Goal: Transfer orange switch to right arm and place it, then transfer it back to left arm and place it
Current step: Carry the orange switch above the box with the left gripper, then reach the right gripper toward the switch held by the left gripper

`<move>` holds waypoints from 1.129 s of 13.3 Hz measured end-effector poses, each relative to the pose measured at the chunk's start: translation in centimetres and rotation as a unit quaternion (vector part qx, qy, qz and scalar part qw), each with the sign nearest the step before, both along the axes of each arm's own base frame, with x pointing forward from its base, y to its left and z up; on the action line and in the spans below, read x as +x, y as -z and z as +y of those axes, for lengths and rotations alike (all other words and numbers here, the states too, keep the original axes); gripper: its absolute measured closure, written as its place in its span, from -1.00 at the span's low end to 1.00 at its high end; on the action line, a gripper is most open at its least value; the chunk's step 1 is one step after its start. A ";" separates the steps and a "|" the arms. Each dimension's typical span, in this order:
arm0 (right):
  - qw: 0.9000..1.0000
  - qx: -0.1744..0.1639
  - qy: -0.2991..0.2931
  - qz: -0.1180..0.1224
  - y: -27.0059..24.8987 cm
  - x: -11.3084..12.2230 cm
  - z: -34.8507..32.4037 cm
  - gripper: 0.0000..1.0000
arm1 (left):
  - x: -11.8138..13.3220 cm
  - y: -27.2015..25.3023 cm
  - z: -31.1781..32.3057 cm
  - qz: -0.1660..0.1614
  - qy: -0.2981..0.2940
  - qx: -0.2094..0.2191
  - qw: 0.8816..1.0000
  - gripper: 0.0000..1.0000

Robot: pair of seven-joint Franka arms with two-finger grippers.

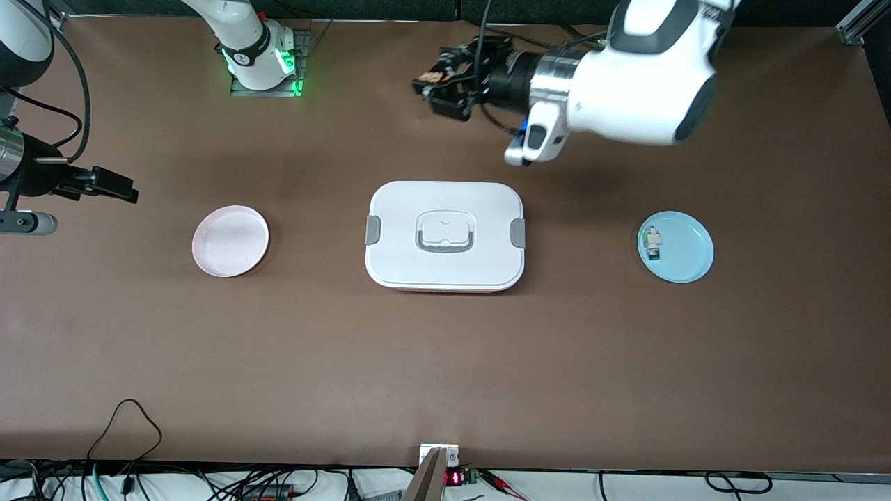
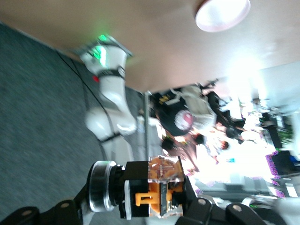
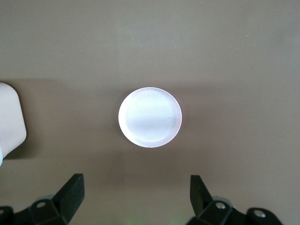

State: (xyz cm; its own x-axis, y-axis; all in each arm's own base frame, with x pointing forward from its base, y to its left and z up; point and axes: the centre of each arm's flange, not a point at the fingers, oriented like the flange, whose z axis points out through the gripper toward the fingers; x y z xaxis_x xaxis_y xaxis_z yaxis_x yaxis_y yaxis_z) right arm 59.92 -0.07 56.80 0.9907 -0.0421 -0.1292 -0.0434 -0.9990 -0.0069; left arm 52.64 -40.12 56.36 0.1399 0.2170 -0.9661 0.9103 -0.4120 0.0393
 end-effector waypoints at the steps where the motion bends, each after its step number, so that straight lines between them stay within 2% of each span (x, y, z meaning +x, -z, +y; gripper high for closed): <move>1: 1.000 0.004 -0.004 -0.001 -0.1 0.0 0.0 -1.00 | 1.4 0.8 0.0 0.023 -0.025 -0.020 0.999 -0.44; 4: 0.998 0.057 -0.024 -0.003 -0.2 0.0 1.0 -1.00 | 3.6 2.5 0.3 0.062 -0.056 -0.046 0.995 -0.44; 8: 0.986 0.164 -0.032 -0.013 -0.5 0.2 1.4 -1.00 | 3.5 2.1 -0.3 0.068 -0.058 -0.049 0.995 -0.44; 11: 0.969 0.243 -0.034 -0.014 -0.1 0.7 2.9 -1.00 | 3.7 2.0 -0.1 0.074 -0.062 -0.047 0.994 -0.44; 15: 0.938 0.346 -0.021 0.011 2.7 1.5 5.5 -1.00 | 3.7 2.0 -0.1 0.080 -0.063 -0.047 0.994 -0.44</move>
